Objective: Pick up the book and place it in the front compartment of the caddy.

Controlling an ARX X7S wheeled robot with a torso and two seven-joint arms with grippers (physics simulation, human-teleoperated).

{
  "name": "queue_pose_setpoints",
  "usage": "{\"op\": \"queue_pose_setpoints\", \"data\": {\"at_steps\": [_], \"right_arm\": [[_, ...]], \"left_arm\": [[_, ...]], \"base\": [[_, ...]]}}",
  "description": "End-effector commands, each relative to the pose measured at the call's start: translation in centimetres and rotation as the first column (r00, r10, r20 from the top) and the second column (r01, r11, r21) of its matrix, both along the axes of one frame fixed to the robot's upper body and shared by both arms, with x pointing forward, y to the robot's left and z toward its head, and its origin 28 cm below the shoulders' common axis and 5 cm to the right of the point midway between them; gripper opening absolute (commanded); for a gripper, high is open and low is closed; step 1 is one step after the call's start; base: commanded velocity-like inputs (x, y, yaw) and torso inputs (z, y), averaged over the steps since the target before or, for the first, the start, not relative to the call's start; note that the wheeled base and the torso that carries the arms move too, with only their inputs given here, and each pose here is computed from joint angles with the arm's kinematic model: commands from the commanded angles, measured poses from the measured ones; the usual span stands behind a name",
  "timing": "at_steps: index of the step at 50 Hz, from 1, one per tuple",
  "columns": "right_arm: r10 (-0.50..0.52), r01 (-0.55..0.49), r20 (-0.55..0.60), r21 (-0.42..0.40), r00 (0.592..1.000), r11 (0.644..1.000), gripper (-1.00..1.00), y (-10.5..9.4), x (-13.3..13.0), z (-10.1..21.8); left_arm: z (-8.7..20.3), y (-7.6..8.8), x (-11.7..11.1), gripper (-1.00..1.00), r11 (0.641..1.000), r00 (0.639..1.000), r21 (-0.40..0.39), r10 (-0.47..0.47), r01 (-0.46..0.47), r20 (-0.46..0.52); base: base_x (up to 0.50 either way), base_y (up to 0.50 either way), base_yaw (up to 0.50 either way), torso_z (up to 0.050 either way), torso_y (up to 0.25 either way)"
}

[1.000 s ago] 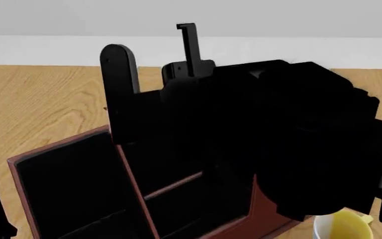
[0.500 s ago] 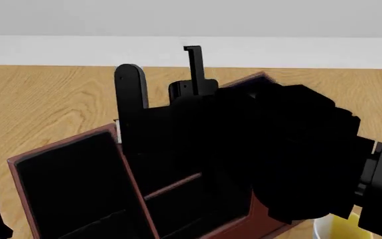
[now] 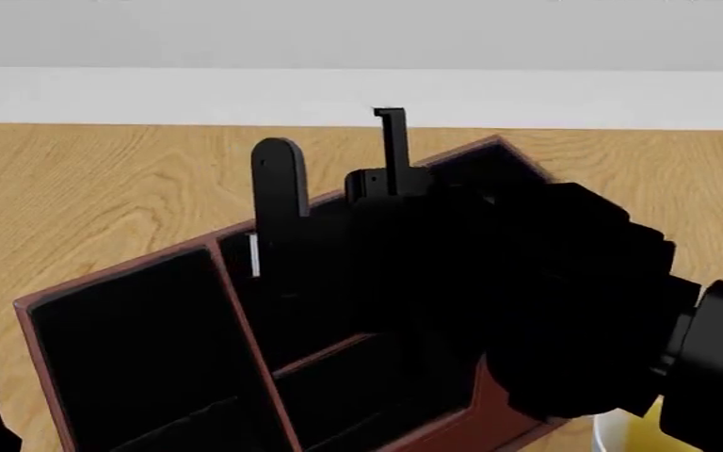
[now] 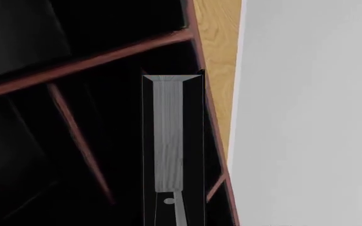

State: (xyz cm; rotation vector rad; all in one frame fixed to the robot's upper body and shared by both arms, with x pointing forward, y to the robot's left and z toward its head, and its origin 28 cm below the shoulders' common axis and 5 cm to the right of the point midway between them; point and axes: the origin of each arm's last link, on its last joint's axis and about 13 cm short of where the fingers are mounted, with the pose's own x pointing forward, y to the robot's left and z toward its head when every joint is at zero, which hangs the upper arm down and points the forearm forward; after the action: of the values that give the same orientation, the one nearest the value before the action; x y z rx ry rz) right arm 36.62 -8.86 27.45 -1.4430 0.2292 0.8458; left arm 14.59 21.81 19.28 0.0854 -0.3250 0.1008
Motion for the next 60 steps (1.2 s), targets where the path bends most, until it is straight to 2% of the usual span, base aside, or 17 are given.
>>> {"op": "queue_pose_setpoints", "data": {"at_steps": [1,18,24,25,60], "right_arm": [[0.036,-0.034,0.115,-0.016,0.993,0.999,-1.00,0.8,1.0,1.2],[0.031,-0.032,0.127,0.004,0.991,0.999,-1.00,1.3,2.6,-0.3],[0.011,-0.014,0.165,0.018,0.986,1.000,-1.00,1.3,3.2,-0.4],[0.013,-0.016,0.166,0.016,0.986,1.000,1.00,1.3,3.1,-0.4],[0.008,-0.012,0.204,0.021,0.979,1.000,1.00,1.0,2.0,0.9]], "left_arm": [[0.4,0.0,0.0,1.00,1.000,0.999,-0.018,-0.015,0.015,0.036],[0.4,0.1,-0.2,1.00,1.000,0.999,-0.019,-0.007,0.007,0.036],[0.4,0.2,-0.4,1.00,1.000,0.999,-0.019,-0.002,0.003,0.037],[0.4,0.2,-0.4,1.00,1.000,0.999,-0.018,-0.001,0.002,0.037],[0.5,0.2,-0.5,1.00,1.000,0.999,-0.020,-0.011,0.011,0.046]], "base": [[0.00,0.00,0.00,0.000,0.000],[0.00,0.00,0.01,0.000,0.000],[0.00,0.00,0.01,0.000,0.000],[0.00,0.00,0.01,0.000,0.000],[0.00,0.00,0.00,0.000,0.000]]}}
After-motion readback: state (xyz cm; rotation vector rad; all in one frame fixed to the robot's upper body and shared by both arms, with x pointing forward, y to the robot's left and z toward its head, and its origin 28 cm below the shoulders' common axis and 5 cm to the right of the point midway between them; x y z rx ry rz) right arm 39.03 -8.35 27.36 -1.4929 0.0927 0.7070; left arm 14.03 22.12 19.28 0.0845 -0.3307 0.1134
